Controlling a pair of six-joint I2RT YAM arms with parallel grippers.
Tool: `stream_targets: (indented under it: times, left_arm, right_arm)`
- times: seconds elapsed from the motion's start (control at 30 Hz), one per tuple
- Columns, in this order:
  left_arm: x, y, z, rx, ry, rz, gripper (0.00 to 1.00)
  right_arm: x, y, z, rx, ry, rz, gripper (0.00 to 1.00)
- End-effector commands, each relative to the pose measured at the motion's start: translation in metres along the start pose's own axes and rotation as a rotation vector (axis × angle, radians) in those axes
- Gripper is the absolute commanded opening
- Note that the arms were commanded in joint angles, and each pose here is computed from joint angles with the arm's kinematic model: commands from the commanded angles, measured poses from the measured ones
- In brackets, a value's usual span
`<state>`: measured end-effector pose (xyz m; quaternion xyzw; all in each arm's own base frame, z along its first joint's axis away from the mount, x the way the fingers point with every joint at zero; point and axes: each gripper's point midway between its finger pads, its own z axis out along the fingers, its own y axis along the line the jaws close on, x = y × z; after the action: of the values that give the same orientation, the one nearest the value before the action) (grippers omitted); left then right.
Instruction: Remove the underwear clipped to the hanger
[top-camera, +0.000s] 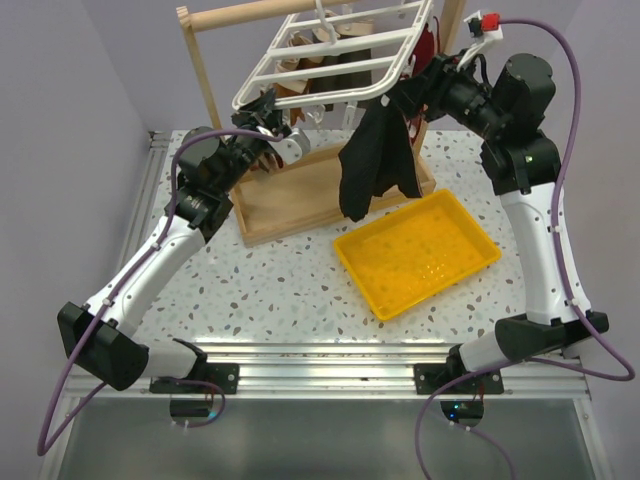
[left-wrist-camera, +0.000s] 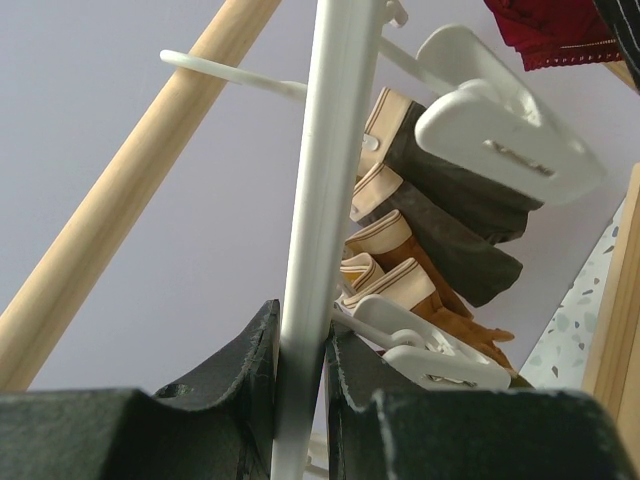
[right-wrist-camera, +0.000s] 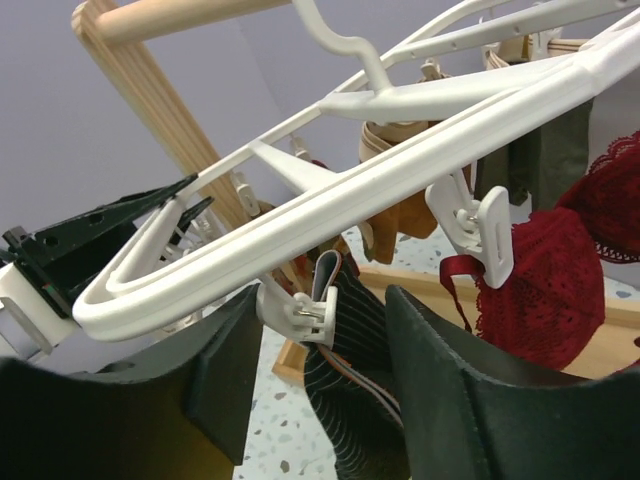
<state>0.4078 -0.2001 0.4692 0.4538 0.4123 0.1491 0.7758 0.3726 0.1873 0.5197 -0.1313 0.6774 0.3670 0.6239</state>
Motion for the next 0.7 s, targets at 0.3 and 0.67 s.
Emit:
stream_targets:
  times: [0.3,0.67]
  left_arm:
    - [0.006,0.02,-0.009,-0.094,0.022,-0.12,0.09]
    - [0.005,0.019,-0.008,-0.091,0.019,-0.128,0.09]
  right_arm:
    - [-0.02,-0.002,-0.002,0.041,-0.065,-0.017,0.56]
    - [-0.023,0.001,-0.004,0.025,-0.069,-0.044,0.23]
